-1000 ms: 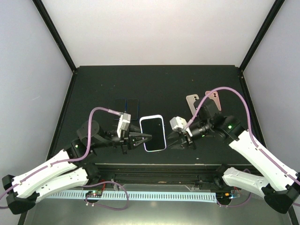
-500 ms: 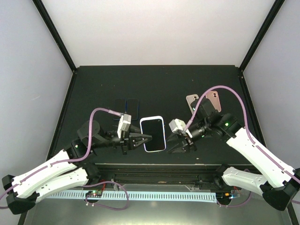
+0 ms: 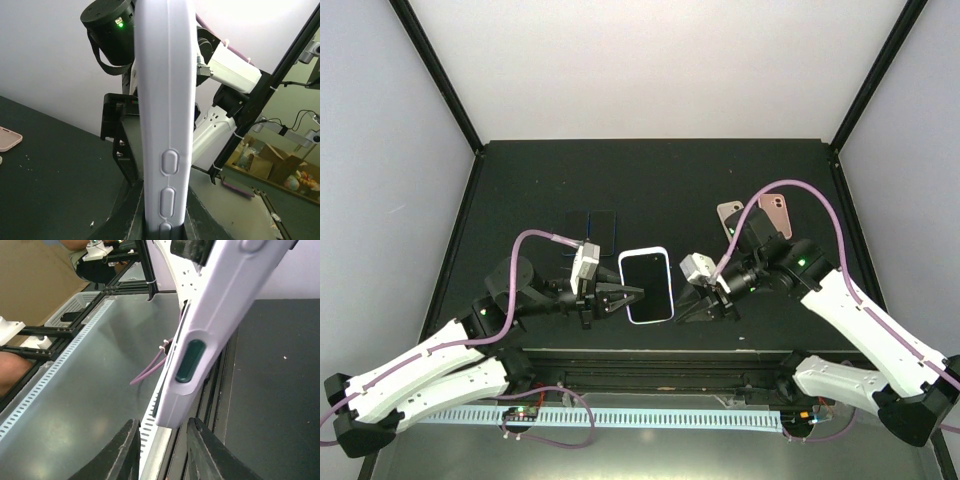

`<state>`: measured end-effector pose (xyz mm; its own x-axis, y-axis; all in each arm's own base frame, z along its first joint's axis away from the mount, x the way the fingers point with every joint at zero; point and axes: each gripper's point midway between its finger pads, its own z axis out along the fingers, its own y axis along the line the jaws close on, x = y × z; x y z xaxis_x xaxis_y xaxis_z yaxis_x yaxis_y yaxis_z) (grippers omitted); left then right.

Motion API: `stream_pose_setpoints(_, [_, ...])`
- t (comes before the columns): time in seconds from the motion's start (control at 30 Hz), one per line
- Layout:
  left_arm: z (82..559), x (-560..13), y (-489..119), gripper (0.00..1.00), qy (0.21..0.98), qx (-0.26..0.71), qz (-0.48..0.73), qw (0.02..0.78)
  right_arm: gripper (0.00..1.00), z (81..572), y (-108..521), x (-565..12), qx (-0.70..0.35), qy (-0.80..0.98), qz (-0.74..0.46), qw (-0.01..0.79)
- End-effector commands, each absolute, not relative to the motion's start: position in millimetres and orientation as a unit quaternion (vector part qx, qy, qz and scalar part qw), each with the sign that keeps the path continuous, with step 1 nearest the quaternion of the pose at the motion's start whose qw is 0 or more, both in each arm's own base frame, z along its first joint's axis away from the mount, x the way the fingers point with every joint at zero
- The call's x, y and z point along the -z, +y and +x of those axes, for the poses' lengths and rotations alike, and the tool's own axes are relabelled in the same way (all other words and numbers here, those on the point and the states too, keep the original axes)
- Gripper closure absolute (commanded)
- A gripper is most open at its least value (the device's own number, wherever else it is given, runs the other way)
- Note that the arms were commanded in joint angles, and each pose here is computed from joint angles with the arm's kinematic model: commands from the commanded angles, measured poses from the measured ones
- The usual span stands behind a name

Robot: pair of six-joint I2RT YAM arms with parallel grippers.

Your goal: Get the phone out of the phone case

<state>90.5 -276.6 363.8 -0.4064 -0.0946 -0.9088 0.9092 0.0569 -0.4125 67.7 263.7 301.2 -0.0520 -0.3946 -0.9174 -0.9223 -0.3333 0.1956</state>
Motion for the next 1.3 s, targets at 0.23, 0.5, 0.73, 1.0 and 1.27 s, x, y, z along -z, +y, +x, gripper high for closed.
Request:
stream_pose_setpoints(0.23, [82,-393,-269,0.98,0.552,0.61,0.352,0.446,0.8,85,275,-310,-0.497,0.531,-0.629,0.276])
stream_pose_setpoints(0.5, [35,-411,-271,0.98,0.467,0.684,0.429,0.361,0.83,84,272,-304,-0.473,0.504,-0.661,0.293])
stream_pose_setpoints(0.73, [16,-422,-264,0.98,0.44,0.705,0.453,0.323,0.83,87,272,-311,-0.447,0.473,-0.69,0.315])
stream_pose_setpoints(1.0, [8,-423,-260,0.98,0.435,0.713,0.461,0.301,0.83,93,273,-314,-0.423,0.458,-0.711,0.325])
stream_pose_setpoints(1.27, [1,-426,-257,0.98,0.423,0.716,0.477,0.285,0.81,100,272,-307,-0.395,0.457,-0.728,0.324])
